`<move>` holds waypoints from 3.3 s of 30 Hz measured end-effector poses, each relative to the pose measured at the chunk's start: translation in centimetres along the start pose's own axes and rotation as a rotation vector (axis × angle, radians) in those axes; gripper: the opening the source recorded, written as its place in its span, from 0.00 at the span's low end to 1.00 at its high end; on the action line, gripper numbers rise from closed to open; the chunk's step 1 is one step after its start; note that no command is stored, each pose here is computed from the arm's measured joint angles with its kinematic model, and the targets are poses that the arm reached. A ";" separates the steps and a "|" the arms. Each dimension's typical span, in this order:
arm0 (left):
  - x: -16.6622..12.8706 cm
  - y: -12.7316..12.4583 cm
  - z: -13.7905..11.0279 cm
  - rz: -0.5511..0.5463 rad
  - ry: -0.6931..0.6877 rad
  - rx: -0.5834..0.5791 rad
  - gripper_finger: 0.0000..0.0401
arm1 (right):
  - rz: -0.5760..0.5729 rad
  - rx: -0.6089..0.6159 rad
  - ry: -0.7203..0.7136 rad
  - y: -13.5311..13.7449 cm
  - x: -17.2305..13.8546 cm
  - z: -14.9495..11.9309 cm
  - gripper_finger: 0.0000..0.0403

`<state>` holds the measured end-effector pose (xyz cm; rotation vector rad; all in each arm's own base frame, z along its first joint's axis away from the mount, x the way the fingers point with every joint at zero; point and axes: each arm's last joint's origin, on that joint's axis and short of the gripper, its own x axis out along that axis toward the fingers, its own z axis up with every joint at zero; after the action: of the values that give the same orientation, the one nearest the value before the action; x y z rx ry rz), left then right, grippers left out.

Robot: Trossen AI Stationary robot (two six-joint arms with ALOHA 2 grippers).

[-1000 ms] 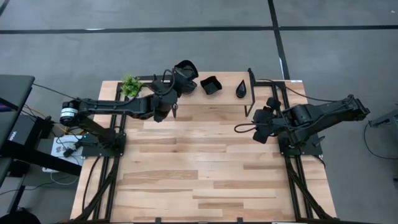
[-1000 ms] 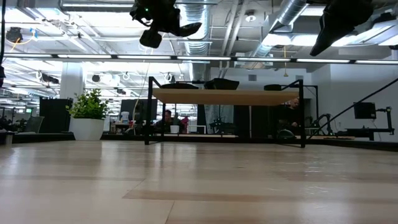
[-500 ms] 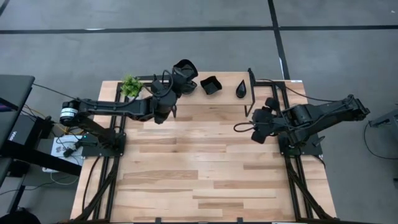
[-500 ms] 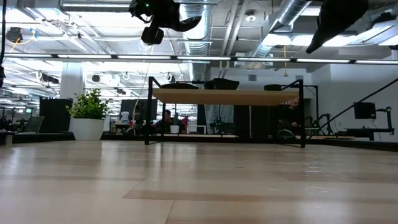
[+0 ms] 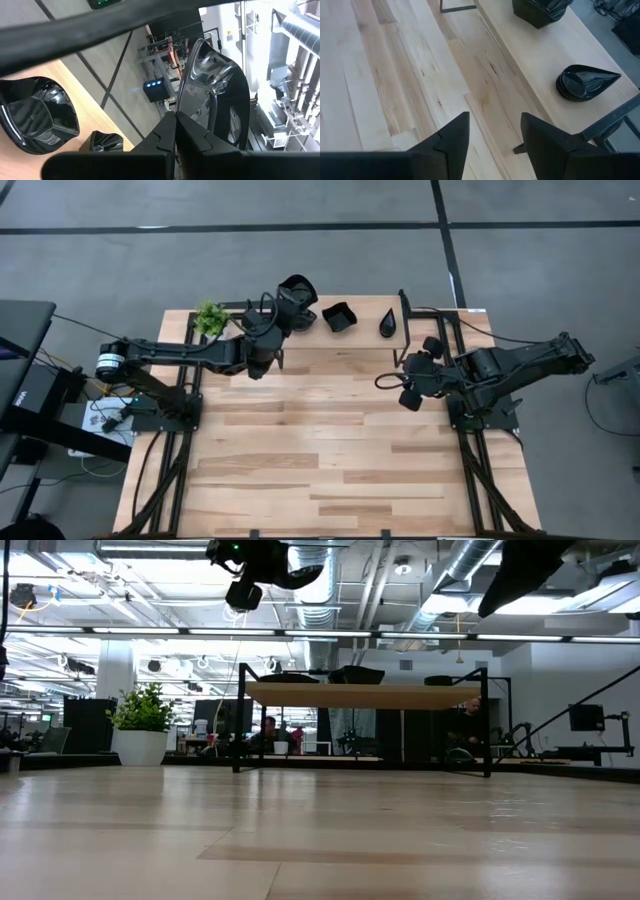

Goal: Pick & Place Mini shaped plates
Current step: Stack the black plate on top of the black plate on the shelf

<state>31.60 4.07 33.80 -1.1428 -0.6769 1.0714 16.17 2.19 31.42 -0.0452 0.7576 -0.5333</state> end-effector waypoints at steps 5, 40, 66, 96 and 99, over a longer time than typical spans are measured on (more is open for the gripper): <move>0.0 -0.1 0.1 -0.001 0.000 0.028 0.02 | 0.001 0.002 -0.002 0.0 0.0 0.0 0.42; 0.1 0.3 -0.1 0.002 -0.012 -0.045 0.02 | 0.007 0.016 -0.019 0.1 0.0 0.2 0.42; -1.2 -3.3 0.5 -0.051 -0.020 0.034 0.03 | 0.013 0.027 -0.032 0.1 0.0 0.4 0.43; -2.8 -4.8 0.8 -0.028 -0.087 0.012 0.03 | 0.013 0.028 -0.032 0.2 0.0 0.4 0.43; -2.6 -4.8 0.9 -0.020 -0.101 0.092 0.03 | 0.013 0.028 -0.033 0.2 0.0 0.4 0.42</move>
<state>31.39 1.82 38.81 -1.0060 -0.7092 1.1383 16.50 2.26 31.66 -0.0233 0.7181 -0.5294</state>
